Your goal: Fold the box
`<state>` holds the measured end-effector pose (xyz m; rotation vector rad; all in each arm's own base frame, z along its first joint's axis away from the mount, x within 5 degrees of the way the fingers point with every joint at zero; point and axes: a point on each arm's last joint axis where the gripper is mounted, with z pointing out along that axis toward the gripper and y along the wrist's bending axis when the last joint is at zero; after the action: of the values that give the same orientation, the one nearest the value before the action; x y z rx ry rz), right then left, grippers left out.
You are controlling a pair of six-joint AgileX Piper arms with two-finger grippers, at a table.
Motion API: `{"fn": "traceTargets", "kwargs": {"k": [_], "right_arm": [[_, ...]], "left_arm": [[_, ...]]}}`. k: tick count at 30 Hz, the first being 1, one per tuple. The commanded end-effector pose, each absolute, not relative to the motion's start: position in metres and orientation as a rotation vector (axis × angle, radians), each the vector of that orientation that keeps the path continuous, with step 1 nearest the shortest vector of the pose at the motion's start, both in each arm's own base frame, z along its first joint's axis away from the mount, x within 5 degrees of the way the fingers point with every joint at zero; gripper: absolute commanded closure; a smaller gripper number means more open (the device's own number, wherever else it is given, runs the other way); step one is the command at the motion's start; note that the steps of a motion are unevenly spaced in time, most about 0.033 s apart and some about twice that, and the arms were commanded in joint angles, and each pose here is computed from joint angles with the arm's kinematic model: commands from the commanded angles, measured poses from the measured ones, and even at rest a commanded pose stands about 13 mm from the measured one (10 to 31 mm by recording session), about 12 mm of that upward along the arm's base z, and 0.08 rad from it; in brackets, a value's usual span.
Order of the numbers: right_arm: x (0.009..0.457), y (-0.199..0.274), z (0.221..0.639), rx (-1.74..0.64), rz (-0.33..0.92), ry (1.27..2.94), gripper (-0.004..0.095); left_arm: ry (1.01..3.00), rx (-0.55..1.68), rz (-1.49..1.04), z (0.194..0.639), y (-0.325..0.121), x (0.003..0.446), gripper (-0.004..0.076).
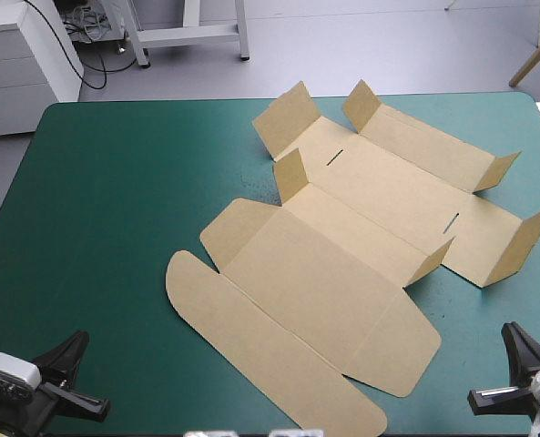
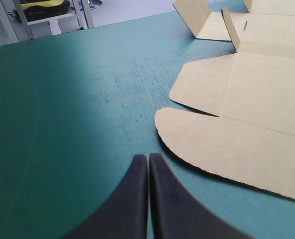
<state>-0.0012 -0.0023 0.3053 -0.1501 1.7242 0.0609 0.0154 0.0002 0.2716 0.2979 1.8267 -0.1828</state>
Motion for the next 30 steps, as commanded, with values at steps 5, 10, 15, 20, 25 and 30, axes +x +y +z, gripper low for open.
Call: {"fn": "traceTargets", "kwargs": {"k": [5,10,15,20,25,30], "right_arm": [[-0.0076,-0.0036,0.3188,-0.150,0.054,1.608,0.0927],[-0.0076,-0.0036,0.3188,-0.150,0.054,1.608,0.0927],[-0.0076,-0.0036,0.3188,-0.150,0.054,1.608,0.0926],[-0.0076,-0.0035,0.3188,-0.150,0.056,1.608,0.0903],[-0.0076,-0.0035,0.3188,-0.150,0.056,1.608,0.0664],[-0.0076,-0.0038,0.3187,-0.143,0.059,1.611,0.0245]], "left_arm": [[1.715,0.280,-0.198,0.2846,0.0014,0.0119,0.0734],[1.715,0.280,-0.198,0.2846,0.0014,0.0119,0.0734],[1.715,0.280,-0.198,0.2846,0.0014,0.0119,0.0734],[1.715,0.280,-0.198,0.2846,0.0014,0.0119,0.0734],[1.715,0.280,-0.198,0.2846,0.0014,0.0119,0.0734],[1.715,0.280,-0.198,0.2846,0.0014,0.0119,0.0734]]}}
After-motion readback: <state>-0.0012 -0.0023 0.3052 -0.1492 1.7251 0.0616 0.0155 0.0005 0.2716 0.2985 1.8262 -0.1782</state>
